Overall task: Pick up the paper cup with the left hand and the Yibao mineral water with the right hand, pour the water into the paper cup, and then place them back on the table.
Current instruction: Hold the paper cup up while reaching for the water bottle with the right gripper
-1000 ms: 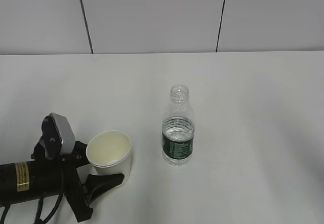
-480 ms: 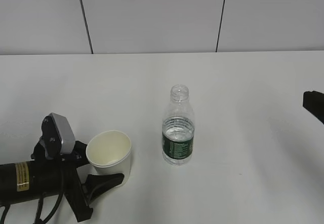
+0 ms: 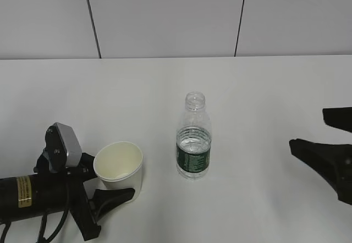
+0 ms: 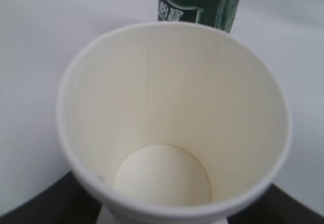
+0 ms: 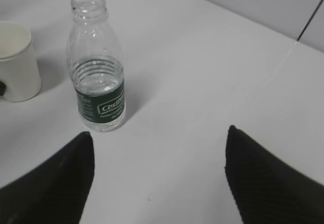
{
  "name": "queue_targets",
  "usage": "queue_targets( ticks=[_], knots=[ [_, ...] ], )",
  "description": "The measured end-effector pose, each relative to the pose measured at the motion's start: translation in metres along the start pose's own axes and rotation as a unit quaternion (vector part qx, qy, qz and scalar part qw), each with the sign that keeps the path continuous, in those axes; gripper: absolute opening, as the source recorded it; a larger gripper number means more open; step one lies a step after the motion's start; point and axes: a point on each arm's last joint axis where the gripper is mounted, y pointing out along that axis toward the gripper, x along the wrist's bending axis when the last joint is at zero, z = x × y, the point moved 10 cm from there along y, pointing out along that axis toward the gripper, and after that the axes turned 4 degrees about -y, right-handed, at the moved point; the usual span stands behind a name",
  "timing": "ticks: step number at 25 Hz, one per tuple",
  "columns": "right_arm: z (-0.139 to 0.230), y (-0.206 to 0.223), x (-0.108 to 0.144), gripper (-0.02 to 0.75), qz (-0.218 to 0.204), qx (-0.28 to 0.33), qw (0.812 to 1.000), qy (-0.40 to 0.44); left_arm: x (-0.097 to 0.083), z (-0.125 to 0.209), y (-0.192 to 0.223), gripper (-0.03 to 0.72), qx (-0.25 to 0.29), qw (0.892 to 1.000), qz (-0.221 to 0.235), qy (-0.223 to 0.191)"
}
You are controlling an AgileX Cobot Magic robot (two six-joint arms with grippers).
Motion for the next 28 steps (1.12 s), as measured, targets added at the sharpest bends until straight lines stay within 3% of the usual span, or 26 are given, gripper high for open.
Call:
queue_targets(
  ticks=[7, 28],
  knots=[
    [0.014, 0.014, 0.012, 0.592, -0.043, 0.021, 0.999, 0.022, 0.0, 0.0, 0.0, 0.465, 0.0, 1.0, 0.0, 0.0],
    [0.014, 0.026, 0.017, 0.592, -0.077, 0.022, 0.997, 0.01, 0.0, 0.0, 0.0, 0.465, 0.0, 1.0, 0.0, 0.0]
  ],
)
